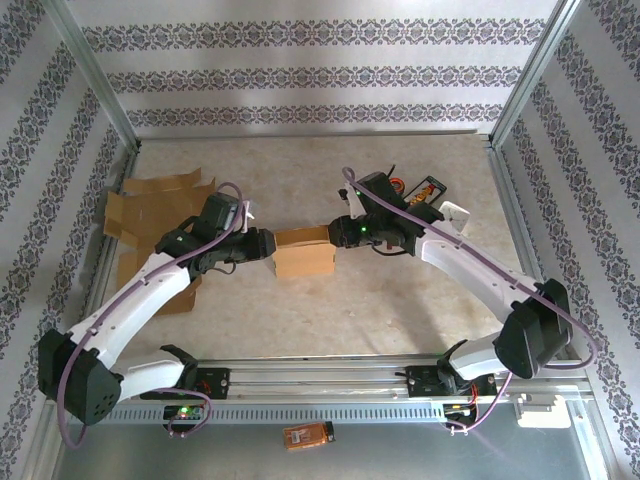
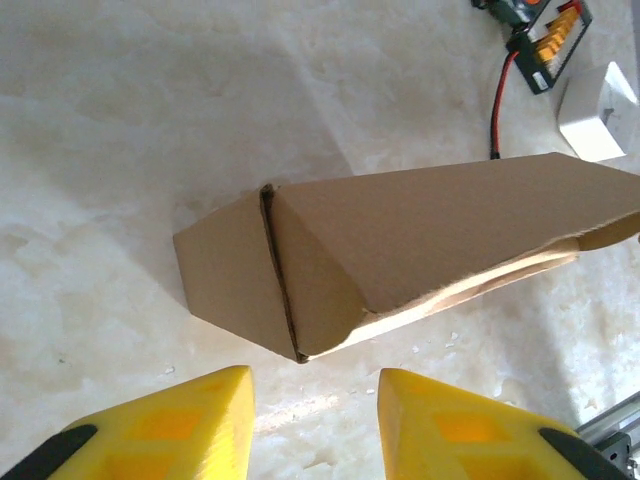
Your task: Fold the paper box
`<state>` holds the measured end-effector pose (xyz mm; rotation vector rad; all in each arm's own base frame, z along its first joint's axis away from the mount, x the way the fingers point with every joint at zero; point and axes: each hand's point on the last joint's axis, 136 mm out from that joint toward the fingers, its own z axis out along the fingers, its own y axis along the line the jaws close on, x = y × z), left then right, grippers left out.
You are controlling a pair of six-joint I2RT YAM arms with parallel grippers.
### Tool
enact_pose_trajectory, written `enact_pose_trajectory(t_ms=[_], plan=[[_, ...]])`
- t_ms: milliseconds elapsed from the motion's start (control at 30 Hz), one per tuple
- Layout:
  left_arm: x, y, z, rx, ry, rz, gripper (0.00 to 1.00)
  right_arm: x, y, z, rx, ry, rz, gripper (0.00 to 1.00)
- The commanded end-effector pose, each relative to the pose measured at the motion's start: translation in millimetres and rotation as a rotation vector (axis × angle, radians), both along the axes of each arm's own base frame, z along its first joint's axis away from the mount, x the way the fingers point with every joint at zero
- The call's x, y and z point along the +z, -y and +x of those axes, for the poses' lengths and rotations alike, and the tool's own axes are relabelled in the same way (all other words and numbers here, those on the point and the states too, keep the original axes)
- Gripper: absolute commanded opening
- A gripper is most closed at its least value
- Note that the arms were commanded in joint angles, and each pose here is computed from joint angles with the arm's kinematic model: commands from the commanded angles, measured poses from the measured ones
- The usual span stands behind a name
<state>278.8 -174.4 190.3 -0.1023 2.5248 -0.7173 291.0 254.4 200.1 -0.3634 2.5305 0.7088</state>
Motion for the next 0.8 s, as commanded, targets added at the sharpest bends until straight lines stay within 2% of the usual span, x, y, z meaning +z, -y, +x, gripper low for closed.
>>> enact_pose_trajectory(t_ms=[0,133,233,400,533,767], plan=[[25.5,-3.0,2.4,0.016,0.067,-0.025,0.38,37.5,2.1,1.8,-0.011,0.074,0.048,0.35],[43.8,-6.8,11.9,0.064,0.133,-0.04,0.41,55.3,10.2,16.7,-0.074,0.161,0.04,0.33],[49.6,-10.3,26.2,0.115,0.154,-0.021,0.41,55.6,3.3,26.8,-0.065,0.167,0.036,0.32],[46.2,-0.8,45.4,0.119,0.14,-0.022,0.42,40.2,-8.9,37.8,-0.043,0.129,0.016,0.28],[31.6,8.9,47.9,0.094,0.09,-0.041,0.42,20.1,-7.2,37.6,-0.037,0.102,-0.032,0.22],[-8.2,4.3,27.1,0.089,-0.019,-0.02,0.2,-22.1,-6.7,8.9,0.01,0.016,-0.083,0.13]])
